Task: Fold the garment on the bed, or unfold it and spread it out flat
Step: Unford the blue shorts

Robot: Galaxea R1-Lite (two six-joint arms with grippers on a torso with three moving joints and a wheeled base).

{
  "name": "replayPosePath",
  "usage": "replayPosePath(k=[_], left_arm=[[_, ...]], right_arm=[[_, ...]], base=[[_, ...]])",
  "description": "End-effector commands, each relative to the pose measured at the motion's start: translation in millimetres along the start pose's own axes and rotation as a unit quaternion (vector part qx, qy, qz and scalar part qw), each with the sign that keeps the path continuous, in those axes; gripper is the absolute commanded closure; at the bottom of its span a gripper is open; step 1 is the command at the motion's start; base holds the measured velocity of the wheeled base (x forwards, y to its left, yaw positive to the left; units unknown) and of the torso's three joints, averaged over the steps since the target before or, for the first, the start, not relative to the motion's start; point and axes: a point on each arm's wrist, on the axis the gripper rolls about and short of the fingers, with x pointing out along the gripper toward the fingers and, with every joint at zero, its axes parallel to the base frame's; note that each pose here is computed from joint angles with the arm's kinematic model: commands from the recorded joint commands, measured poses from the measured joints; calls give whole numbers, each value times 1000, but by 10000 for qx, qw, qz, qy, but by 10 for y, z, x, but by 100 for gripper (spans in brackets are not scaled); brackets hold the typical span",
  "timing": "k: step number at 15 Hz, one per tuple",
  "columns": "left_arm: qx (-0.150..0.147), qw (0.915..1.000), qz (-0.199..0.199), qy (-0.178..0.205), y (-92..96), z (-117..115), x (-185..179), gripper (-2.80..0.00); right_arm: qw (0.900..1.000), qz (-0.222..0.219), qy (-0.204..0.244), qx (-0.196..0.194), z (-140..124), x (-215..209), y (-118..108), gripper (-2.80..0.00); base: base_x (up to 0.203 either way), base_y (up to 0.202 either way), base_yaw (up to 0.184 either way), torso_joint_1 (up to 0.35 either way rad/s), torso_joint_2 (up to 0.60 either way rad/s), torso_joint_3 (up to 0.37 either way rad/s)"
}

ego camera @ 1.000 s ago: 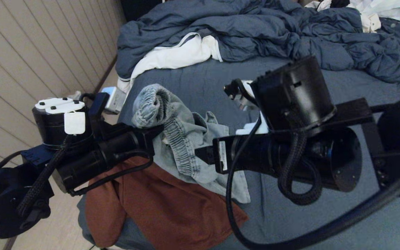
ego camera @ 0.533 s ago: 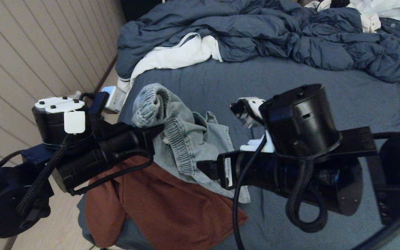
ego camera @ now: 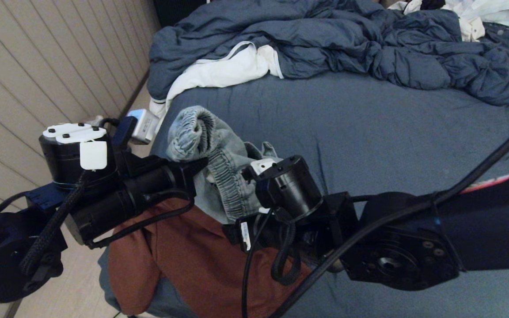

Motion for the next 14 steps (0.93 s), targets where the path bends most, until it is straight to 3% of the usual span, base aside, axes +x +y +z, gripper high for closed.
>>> replayPosePath(k=[1, 8, 14], left_arm=[[-5, 10000, -12, -38, -2, 13, -7, 0], [-13, 10000, 3, 58, 12, -39, 18, 0], [-15, 10000, 1, 84, 15, -52, 23, 0]], right_arm=[[9999, -73, 78, -8, -42, 149, 11, -280], [9981, -309, -528, 76, 285, 162, -203, -280], [9979, -226, -606, 69, 330, 251, -118, -280]], base=[[0, 0, 0, 0, 0, 0], [0, 0, 0, 0, 0, 0], [0, 0, 0, 0, 0, 0]])
